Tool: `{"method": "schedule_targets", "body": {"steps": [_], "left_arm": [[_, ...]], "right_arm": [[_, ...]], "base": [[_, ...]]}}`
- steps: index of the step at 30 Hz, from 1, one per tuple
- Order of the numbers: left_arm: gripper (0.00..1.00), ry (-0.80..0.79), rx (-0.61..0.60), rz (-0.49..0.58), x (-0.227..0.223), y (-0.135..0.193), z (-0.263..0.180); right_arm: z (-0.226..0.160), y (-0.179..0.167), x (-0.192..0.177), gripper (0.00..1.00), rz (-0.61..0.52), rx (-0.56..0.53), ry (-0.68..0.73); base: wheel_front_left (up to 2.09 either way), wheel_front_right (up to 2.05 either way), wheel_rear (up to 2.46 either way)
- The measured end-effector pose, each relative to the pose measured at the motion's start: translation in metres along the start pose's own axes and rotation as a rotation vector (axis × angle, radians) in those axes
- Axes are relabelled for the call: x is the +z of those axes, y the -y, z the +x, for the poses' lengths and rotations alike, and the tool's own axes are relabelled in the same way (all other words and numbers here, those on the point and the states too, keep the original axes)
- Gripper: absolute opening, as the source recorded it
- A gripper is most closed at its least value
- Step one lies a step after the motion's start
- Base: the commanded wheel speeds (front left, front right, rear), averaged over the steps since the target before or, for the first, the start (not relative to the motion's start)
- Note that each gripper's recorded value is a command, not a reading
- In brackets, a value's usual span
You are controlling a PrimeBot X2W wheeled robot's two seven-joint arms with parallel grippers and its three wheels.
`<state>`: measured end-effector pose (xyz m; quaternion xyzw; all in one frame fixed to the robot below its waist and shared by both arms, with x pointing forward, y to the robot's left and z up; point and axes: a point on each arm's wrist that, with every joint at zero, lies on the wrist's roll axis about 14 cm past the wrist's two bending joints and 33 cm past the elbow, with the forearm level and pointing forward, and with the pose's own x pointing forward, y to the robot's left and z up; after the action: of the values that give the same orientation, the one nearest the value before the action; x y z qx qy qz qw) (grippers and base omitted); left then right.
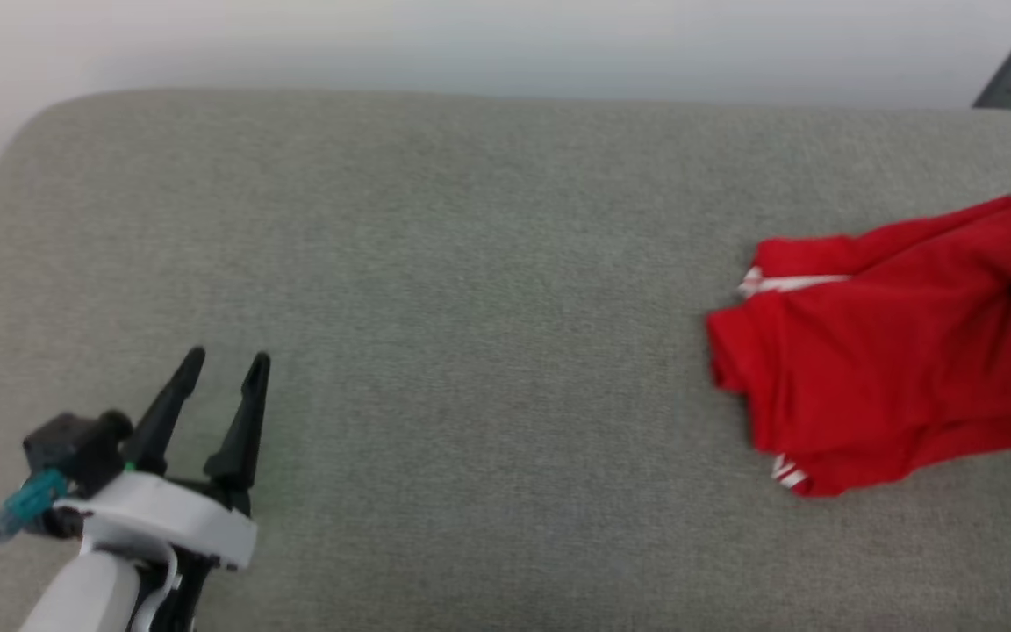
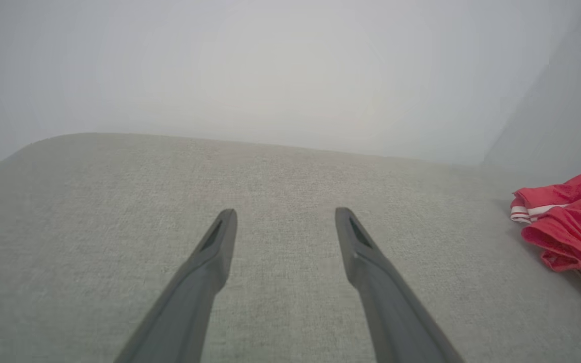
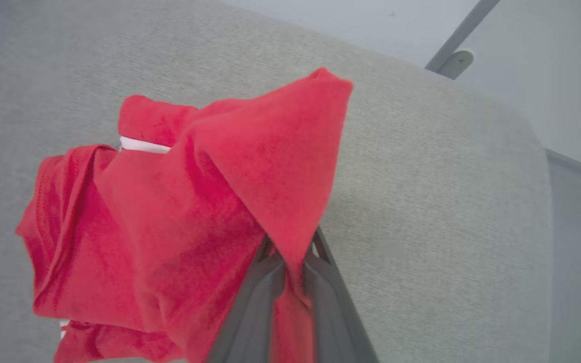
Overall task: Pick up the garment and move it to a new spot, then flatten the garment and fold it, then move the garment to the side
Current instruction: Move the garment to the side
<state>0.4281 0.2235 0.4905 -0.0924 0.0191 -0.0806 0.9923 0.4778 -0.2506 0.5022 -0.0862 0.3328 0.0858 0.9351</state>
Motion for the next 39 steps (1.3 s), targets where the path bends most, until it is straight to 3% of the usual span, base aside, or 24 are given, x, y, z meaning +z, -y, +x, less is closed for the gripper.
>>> {"method": "schedule_targets", "body": {"steps": [15,22,30,39], "left_arm": [[1.0,-0.046,-0.239,0.005,-0.028,0.067,0.079],[1.0,-0.088,-0.312,-0.003,-0.05,0.084,0.101],[1.0,-0.127,-0.366,-0.014,-0.073,0.096,0.118],[1.0,-0.152,-0.391,-0.022,-0.086,0.101,0.126]], "right_arm": [[-0.014,0.131,0.006,0.0,-0.151,-0.344,0.055],[-0.02,0.181,-0.004,0.0,-0.221,-0.482,0.017],[-0.021,0.214,-0.035,0.0,-0.236,-0.578,-0.07],[-0.003,0.218,-0.065,0.0,-0.165,-0.597,-0.105]], "base": [[0.0,0.0,0.0],[0.0,0.0,0.0],[0.0,0.0,0.0],[0.0,0.0,0.0]]}}
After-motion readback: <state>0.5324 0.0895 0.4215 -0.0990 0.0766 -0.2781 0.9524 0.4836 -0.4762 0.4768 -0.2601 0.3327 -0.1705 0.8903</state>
